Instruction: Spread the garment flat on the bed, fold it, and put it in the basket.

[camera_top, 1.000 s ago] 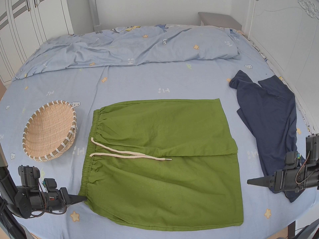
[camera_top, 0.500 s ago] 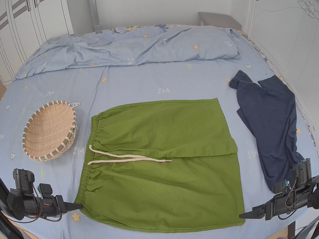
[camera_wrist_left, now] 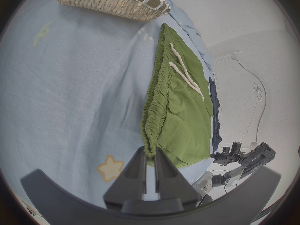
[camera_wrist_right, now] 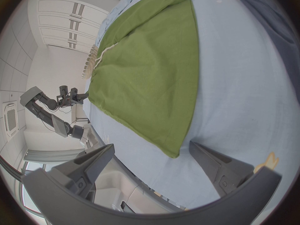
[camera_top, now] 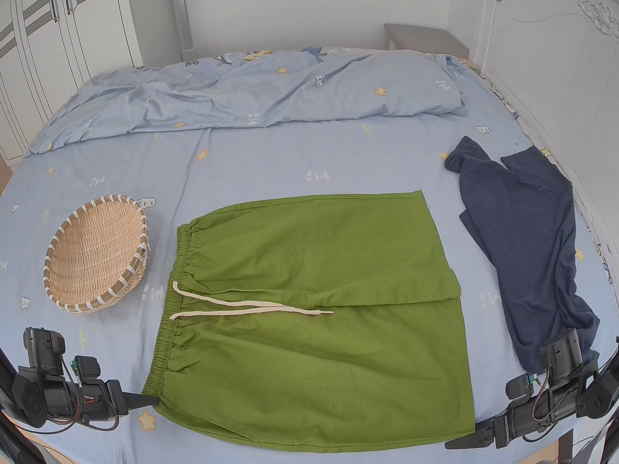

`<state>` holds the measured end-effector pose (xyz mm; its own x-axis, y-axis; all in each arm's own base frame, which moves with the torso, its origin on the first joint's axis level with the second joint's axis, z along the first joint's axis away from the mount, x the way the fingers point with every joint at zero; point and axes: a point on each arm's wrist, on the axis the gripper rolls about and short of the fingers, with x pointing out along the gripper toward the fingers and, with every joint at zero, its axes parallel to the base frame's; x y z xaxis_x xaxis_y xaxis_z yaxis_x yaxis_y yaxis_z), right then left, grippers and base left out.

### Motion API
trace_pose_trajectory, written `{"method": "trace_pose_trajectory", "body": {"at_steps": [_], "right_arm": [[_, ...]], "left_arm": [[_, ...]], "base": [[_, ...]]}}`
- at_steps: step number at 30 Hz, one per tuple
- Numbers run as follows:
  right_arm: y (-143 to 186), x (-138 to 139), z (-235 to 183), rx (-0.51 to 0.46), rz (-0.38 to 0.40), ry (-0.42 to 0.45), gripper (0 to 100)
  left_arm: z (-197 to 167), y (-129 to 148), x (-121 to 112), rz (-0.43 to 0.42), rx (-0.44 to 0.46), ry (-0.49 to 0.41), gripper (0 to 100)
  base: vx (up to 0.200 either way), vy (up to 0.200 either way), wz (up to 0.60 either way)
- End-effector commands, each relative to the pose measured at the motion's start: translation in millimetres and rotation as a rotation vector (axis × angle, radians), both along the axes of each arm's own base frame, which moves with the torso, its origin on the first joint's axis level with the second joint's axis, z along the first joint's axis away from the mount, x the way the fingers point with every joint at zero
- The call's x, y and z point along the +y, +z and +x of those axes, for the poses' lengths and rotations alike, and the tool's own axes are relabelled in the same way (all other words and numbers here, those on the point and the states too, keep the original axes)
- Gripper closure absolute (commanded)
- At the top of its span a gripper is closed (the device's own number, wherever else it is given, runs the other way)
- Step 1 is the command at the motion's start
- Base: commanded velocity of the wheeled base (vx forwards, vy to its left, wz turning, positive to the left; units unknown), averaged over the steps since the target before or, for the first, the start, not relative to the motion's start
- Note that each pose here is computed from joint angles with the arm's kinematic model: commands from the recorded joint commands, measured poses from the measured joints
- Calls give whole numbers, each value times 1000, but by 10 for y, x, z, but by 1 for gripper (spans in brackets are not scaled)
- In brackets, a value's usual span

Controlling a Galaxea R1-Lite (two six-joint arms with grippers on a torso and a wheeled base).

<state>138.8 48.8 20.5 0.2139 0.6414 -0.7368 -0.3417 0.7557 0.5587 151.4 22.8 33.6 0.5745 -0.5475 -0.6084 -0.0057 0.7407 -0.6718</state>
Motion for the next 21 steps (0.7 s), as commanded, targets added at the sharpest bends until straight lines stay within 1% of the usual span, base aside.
{"method": "trace_pose_trajectory", "body": {"at_steps": [1,6,11,17,21], "right_arm": [[-90,18,-59,72,-13,23,0],[-94,41,-44,62,-5,35,0],[-114,31,3,49,9,22,0],[-120,-26,46,38,15,-23,0],[-117,-30,48,35,16,-26,0]], "left_arm": [[-43,-24,-13,-5,21,-1,100],[-43,-22,-13,-5,19,-1,100],[-43,-24,-13,-5,21,-1,100],[-42,-26,-9,-3,21,2,100],[-41,-26,-9,-1,21,3,100]], "base": [[0,0,0],[0,0,0],[0,0,0],[0,0,0],[0,0,0]]}}
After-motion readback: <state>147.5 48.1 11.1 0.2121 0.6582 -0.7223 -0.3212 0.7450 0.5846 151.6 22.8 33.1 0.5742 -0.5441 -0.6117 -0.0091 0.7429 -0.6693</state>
